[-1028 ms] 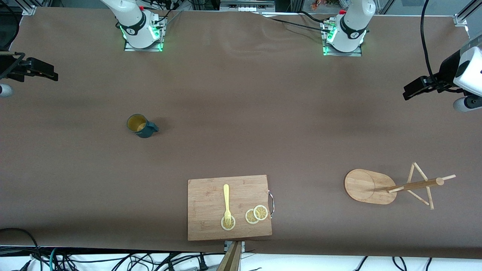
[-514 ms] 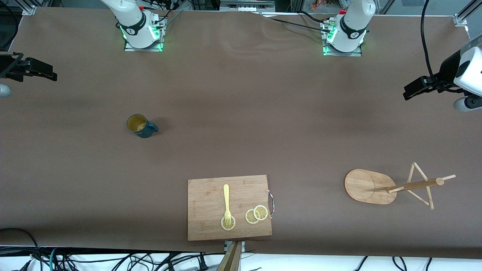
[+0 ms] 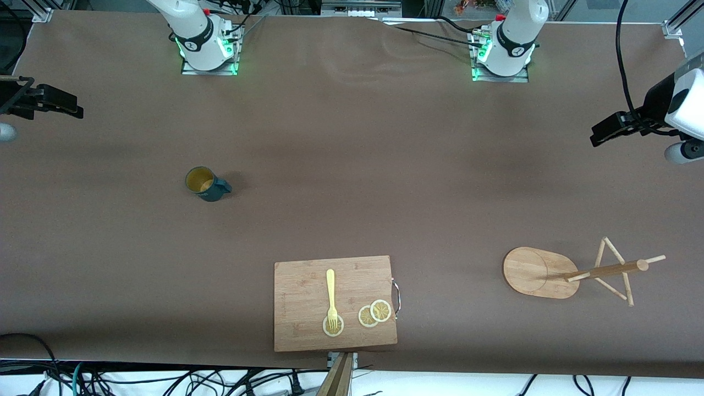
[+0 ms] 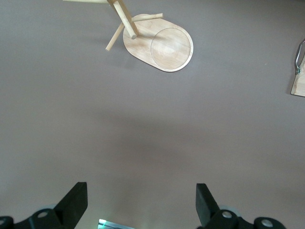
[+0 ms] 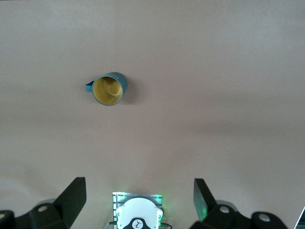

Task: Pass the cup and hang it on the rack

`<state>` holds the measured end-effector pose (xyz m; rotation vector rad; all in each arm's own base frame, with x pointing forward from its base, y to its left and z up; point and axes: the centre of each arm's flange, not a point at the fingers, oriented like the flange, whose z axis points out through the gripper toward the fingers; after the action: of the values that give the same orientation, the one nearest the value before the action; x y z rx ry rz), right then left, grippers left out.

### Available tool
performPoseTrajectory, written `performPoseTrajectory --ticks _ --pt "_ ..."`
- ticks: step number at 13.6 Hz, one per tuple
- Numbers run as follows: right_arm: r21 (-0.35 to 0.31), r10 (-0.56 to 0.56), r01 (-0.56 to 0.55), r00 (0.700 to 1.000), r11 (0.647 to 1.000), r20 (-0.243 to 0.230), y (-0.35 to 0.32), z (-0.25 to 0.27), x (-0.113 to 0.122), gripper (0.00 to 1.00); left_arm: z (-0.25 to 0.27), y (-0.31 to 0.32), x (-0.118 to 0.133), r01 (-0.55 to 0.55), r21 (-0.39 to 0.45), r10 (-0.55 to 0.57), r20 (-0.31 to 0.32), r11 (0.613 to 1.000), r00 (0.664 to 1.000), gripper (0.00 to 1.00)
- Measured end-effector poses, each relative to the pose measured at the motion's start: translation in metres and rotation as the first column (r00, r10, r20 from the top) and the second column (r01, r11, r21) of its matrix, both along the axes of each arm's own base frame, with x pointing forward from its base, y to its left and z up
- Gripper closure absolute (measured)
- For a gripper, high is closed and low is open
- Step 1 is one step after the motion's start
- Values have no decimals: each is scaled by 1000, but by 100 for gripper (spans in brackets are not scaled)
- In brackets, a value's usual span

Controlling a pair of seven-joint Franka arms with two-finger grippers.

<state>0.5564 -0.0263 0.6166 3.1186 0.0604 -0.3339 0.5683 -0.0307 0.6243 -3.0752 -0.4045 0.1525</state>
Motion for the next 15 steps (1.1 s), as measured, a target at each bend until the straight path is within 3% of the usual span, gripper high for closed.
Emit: performPoseTrajectory --ticks 10,15 --pt "-8 -10 9 998 1000 -59 -6 -51 27 0 0 0 0 0 0 0 0 1000 1000 0" --pt "-11 6 -7 995 1000 -96 0 -128 63 0 0 0 0 0 0 0 0 1000 1000 0"
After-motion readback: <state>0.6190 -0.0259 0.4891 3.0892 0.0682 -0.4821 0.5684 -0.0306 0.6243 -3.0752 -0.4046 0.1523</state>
